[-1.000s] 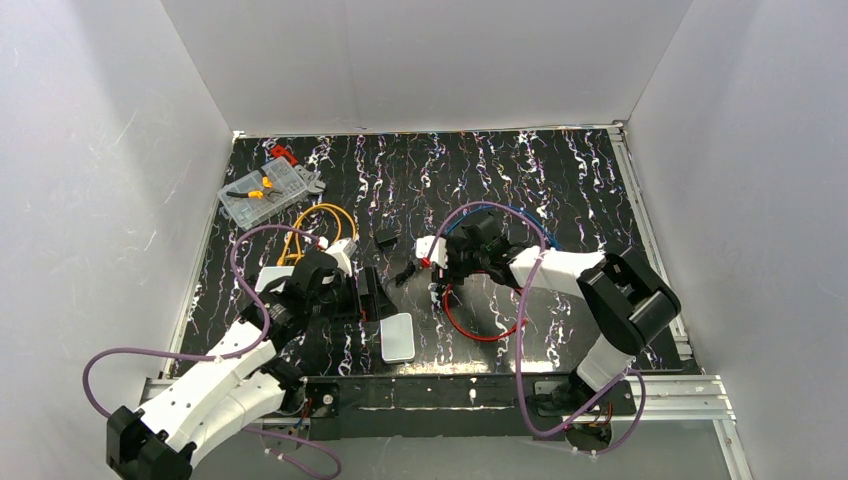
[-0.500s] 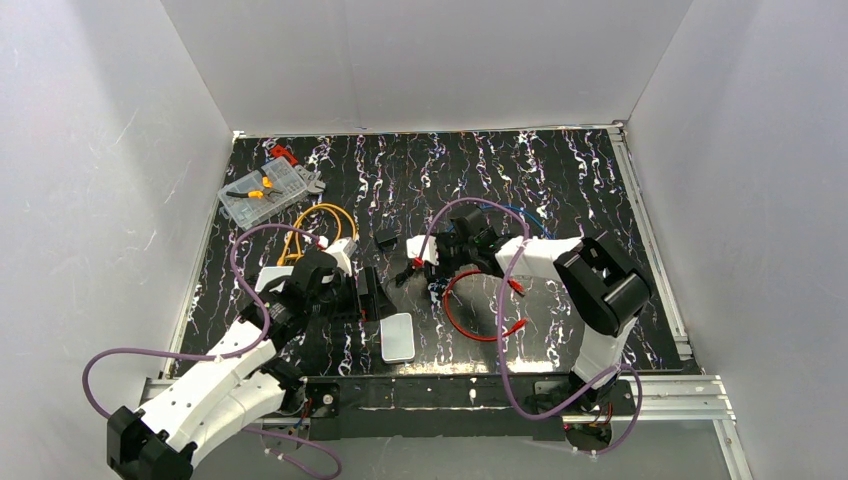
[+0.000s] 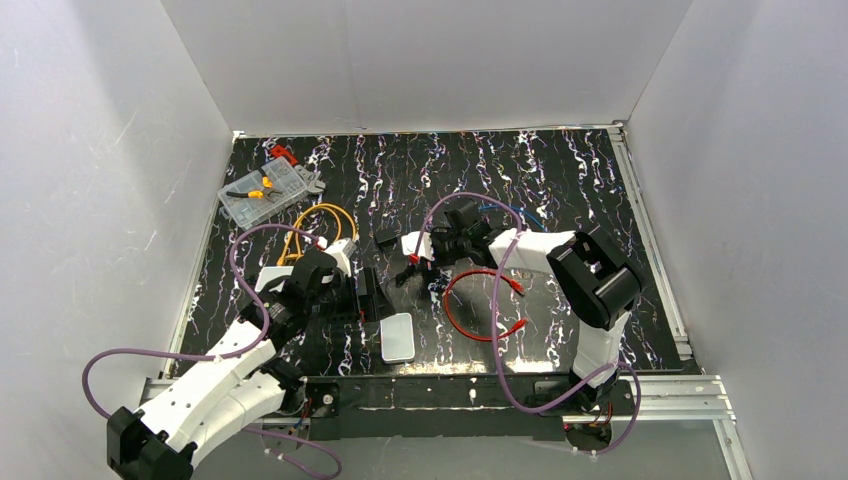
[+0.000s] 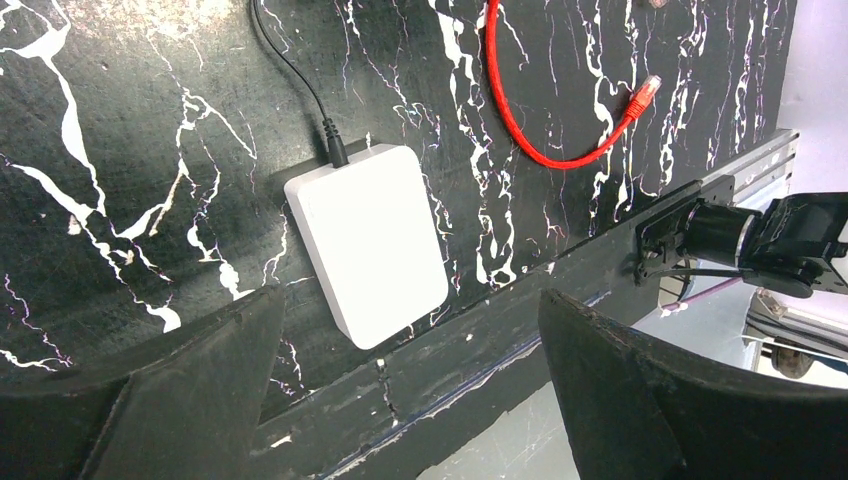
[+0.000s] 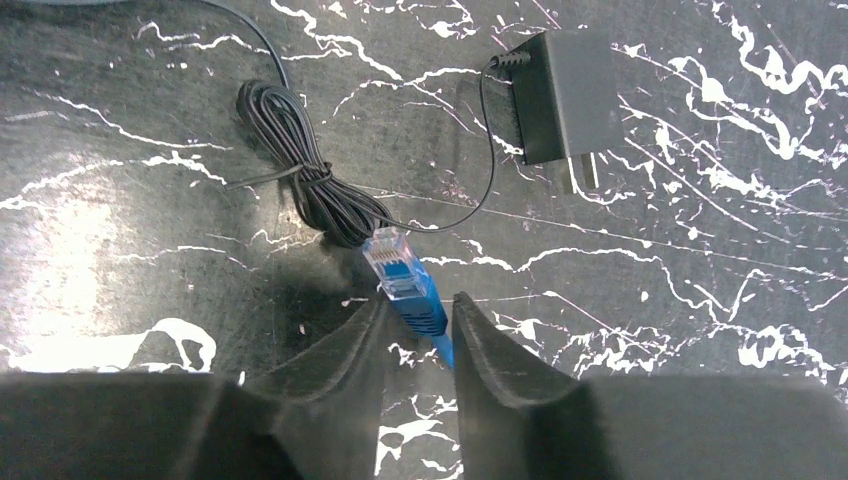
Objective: Insert the plug into the switch port
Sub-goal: Pick up the connector from the center of the board.
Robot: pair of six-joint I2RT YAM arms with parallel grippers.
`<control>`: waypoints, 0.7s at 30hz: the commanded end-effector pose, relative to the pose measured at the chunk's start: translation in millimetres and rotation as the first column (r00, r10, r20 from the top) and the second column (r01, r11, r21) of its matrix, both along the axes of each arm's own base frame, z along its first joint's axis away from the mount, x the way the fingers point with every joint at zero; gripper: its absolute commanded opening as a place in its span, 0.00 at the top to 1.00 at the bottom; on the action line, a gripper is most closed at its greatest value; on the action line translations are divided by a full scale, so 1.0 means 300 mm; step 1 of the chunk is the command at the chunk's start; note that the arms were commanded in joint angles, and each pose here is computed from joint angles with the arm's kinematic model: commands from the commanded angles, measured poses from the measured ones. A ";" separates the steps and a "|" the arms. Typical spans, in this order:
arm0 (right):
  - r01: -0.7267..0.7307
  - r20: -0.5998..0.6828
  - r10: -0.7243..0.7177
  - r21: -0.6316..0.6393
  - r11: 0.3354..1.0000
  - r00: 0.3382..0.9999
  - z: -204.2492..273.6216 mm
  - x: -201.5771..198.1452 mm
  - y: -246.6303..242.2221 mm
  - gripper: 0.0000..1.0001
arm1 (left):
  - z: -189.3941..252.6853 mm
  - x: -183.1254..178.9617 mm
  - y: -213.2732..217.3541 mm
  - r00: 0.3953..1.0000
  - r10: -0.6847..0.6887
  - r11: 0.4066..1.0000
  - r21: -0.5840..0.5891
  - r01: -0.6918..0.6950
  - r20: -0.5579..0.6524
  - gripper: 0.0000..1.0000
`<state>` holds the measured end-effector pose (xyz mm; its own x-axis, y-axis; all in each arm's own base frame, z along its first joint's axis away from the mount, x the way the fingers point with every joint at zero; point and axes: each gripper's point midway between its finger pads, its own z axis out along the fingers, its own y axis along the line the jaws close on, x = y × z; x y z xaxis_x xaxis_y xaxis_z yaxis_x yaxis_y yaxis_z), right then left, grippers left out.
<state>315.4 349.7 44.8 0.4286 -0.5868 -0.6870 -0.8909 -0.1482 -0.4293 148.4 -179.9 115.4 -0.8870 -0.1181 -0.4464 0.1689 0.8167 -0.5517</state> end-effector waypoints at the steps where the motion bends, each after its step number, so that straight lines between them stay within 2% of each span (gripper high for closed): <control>1: -0.034 0.006 0.034 0.002 0.999 0.999 0.026 0.018 0.021 0.70 | 0.033 0.010 0.010 1.000 0.006 1.000 0.005 -0.006 0.026 0.02; 5: -0.032 -0.002 0.032 -0.029 0.999 0.999 0.012 0.020 0.011 0.96 | 0.035 0.008 0.014 1.000 0.008 1.000 0.006 -0.009 0.028 0.02; 6: -0.035 -0.002 0.035 -0.033 0.999 0.999 0.009 0.018 0.008 0.99 | 0.037 0.007 0.015 1.000 0.011 1.000 0.004 -0.011 0.029 0.02; 14: 0.000 0.034 0.000 0.017 1.000 0.999 0.097 0.015 0.000 0.99 | 0.091 0.004 0.027 0.998 0.015 1.000 0.001 -0.015 0.057 0.02; 18: 0.064 -0.012 -0.063 0.124 0.990 0.998 0.307 -0.101 -0.045 0.99 | 0.166 0.007 0.054 0.993 0.012 1.000 0.021 -0.014 0.120 0.02; 21: 0.088 -0.047 -0.083 0.128 0.988 0.995 0.397 -0.207 -0.090 0.99 | 0.271 0.001 0.049 0.979 -0.042 0.999 0.003 0.043 0.199 0.02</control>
